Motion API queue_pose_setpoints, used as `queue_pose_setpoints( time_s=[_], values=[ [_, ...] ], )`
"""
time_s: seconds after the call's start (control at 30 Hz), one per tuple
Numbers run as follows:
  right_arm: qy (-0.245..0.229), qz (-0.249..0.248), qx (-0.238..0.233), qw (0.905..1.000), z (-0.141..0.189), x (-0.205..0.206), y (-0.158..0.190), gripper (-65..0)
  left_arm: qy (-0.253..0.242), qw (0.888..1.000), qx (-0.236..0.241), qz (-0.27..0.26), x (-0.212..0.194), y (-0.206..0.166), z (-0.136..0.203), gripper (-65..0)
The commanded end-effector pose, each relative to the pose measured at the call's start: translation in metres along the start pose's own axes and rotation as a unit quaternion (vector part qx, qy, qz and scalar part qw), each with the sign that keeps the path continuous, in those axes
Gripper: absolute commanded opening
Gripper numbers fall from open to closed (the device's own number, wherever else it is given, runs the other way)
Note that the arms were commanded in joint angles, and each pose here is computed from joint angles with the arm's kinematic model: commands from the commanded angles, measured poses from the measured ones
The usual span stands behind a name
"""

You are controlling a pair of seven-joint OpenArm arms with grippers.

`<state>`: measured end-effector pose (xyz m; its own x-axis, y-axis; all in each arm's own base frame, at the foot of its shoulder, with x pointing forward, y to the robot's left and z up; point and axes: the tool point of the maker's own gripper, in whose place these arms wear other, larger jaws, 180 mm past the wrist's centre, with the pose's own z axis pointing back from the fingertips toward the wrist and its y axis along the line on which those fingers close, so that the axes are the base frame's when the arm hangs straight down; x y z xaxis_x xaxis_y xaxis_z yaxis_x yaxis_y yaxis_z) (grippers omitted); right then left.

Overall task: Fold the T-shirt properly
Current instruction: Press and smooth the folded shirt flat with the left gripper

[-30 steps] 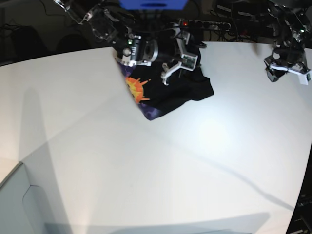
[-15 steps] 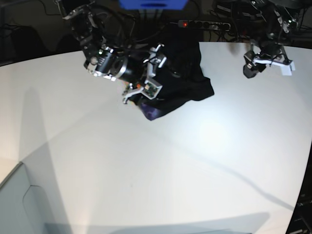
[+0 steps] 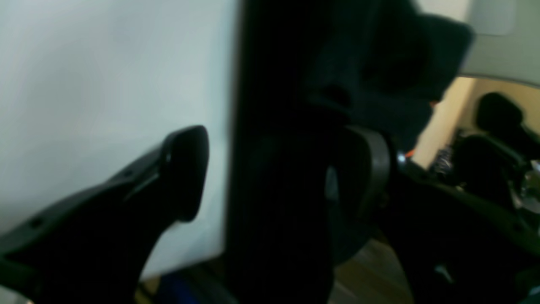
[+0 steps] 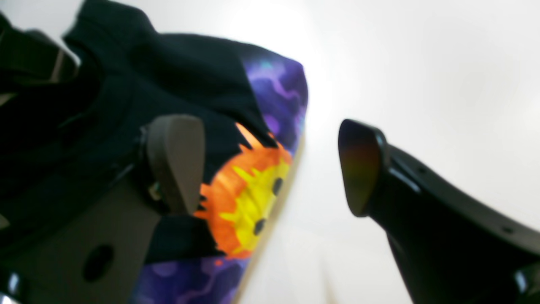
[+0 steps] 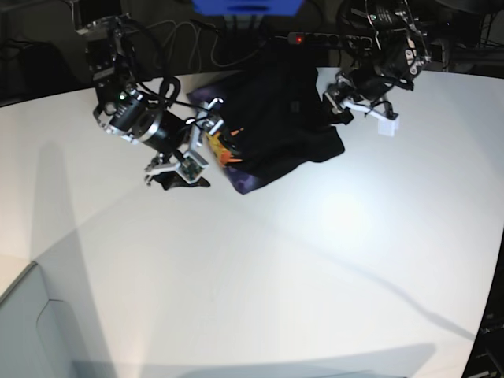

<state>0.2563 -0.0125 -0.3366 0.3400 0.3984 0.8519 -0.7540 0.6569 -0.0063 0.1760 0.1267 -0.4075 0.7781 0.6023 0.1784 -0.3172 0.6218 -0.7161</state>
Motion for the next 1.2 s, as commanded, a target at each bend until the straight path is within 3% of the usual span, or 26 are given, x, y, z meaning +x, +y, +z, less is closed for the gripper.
queue_pose_setpoints(
  time_s=[0.0,0.1,0.17,0.33,0.53,0.77,0.93,1.17],
  values=[
    [-0.030,0.007,0.004,0.9995,0.002,0.016,0.000,-16.7,0.013,1.000,0.010,-0.002,-0.004,0.004,-0.002,-19.0],
    [-0.029,0.007,0.003,0.9995,0.003,0.016,-0.001,-16.7,0.027,1.000,0.001,-0.009,-0.009,-0.004,-0.009,-19.2],
    [-0.028,0.004,-0.004,0.9996,0.005,0.014,-0.006,-16.7,0.035,0.999,-0.003,-0.020,-0.010,-0.008,-0.012,-22.9],
    [-0.022,-0.011,-0.035,0.9991,0.014,0.006,-0.024,-16.7,0.028,0.999,-0.004,-0.031,-0.007,-0.010,-0.014,-46.1],
    [-0.015,-0.025,-0.075,0.9968,0.029,-0.004,-0.049,-16.7,0.024,0.997,0.011,-0.070,0.001,-0.006,-0.015,-65.0],
    [-0.004,-0.042,-0.122,0.9917,0.052,-0.019,-0.072,-16.7,0.053,0.983,0.023,-0.172,0.005,-0.030,-0.042,-65.0],
    [-0.002,-0.045,-0.174,0.9837,0.082,-0.023,-0.093,-16.6,0.106,0.959,0.020,-0.261,0.002,-0.057,-0.084,-65.0],
    [0.018,-0.061,-0.267,0.9615,0.139,-0.044,-0.129,-16.6,0.184,0.897,0.036,-0.400,0.009,-0.088,-0.136,-65.0]
  ],
)
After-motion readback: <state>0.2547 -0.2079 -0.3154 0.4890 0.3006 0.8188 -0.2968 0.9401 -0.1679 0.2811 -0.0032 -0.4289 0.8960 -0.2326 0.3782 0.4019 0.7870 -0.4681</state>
